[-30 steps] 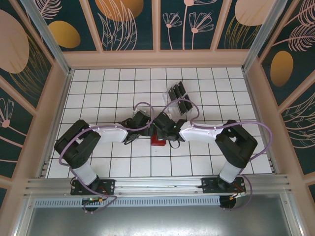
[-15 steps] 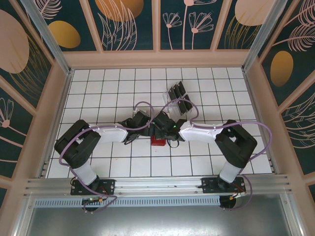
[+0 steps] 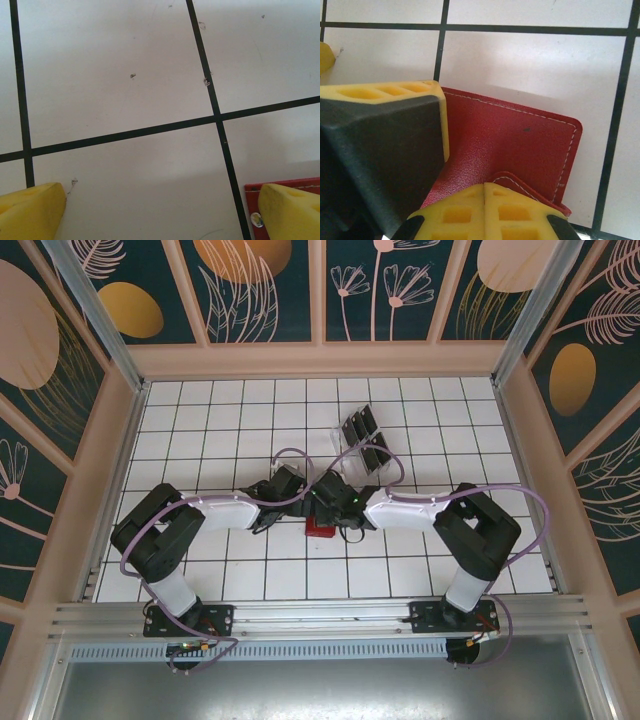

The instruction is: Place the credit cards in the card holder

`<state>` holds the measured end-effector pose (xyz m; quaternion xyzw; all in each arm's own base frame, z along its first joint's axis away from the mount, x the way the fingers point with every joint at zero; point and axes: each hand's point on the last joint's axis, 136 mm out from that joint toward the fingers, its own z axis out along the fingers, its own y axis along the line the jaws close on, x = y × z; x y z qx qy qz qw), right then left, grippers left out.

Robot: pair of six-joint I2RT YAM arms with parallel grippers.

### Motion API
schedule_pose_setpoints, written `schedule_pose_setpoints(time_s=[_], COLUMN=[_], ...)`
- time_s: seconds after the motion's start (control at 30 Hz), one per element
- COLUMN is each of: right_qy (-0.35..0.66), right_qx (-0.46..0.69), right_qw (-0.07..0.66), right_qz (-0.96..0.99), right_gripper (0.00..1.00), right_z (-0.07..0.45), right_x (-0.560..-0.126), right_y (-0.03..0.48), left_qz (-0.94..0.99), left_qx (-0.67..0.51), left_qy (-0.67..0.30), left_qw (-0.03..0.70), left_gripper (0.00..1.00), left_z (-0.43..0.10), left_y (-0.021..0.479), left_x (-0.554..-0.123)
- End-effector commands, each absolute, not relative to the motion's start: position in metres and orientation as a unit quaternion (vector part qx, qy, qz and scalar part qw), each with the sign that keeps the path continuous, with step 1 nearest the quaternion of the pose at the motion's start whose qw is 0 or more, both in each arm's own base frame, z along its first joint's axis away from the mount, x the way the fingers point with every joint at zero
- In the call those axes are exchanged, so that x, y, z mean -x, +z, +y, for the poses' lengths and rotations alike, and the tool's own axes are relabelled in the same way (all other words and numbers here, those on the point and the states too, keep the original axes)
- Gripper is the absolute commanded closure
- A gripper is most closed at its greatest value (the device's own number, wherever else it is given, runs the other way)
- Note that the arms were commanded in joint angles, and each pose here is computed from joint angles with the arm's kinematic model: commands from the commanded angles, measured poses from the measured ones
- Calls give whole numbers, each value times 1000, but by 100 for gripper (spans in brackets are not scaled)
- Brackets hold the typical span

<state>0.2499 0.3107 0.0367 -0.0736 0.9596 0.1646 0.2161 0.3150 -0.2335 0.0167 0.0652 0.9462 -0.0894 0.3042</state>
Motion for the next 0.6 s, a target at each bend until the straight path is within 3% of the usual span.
schedule_pose_setpoints(time_s=[0.0,0.57], right_qy=[164,160], right_qx=[61,5], right_qw=[207,168], right_qz=[963,973], right_gripper=[100,100], right_z=[306,266], right_x=[-248,-228], right_y=[27,-8], left_qz=[960,960], left_qx=[-74,-72], left_qy=[-68,-67], left_qw=[262,261], left_gripper=[1,2], left_z=[-223,-221], left_y=[-11,-11], left_x=[-299,-298])
